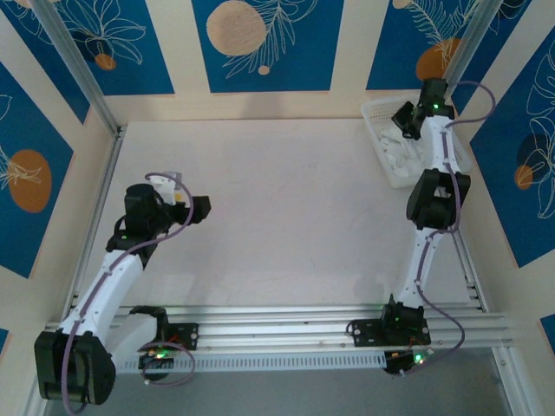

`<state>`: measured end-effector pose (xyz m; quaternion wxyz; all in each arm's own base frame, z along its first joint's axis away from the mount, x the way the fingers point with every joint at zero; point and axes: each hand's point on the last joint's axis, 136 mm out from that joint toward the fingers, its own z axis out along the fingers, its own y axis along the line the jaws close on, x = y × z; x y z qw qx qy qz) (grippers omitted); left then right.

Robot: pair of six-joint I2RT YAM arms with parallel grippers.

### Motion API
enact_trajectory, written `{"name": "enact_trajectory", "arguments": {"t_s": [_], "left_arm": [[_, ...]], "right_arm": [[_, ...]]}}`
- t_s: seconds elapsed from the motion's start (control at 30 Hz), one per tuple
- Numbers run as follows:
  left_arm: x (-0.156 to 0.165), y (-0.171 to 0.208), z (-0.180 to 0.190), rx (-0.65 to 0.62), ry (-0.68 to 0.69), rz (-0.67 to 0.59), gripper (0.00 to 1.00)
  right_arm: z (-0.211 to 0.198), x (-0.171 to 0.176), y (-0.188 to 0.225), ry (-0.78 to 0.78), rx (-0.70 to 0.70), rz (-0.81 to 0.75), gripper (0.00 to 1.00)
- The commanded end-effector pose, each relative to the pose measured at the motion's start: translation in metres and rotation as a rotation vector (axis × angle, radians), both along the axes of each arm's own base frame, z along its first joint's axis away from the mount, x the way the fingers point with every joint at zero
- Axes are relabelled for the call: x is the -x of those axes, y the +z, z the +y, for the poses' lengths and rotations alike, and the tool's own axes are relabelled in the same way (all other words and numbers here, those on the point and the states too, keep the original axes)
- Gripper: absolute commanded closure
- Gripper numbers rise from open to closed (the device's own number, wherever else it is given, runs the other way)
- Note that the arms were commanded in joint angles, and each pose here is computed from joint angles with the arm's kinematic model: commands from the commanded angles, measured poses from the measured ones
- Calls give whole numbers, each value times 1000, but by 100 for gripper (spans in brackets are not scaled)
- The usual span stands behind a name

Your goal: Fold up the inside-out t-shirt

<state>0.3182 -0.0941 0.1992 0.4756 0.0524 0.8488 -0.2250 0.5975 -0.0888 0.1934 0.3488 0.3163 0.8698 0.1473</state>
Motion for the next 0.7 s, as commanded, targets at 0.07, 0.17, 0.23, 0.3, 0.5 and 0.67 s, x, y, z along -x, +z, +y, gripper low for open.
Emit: {"name": "enact_trajectory", "arguments": {"t_s": [0.07,0.17,0.23,0.3,0.5,0.67], "left_arm": [[12,42,-11,107,-17,-20,13],[18,60,-15,161,-24,-7,16],[22,74,-18,183,-38,-13,18],[25,86,-18,194,-43,-29,18],[32,102,-17,195,-41,-64,17],[34,90,-9,196,12,-40,15]], "right_arm": [[73,58,235,140,105,-552,100],[113,103,318,266,119,-739,100],[144,138,369,393,105,-857,100],[173,175,410,518,79,-959,100],[238,261,455,811,-91,-1089,100],[275,247,358,865,-216,-742,100]]}}
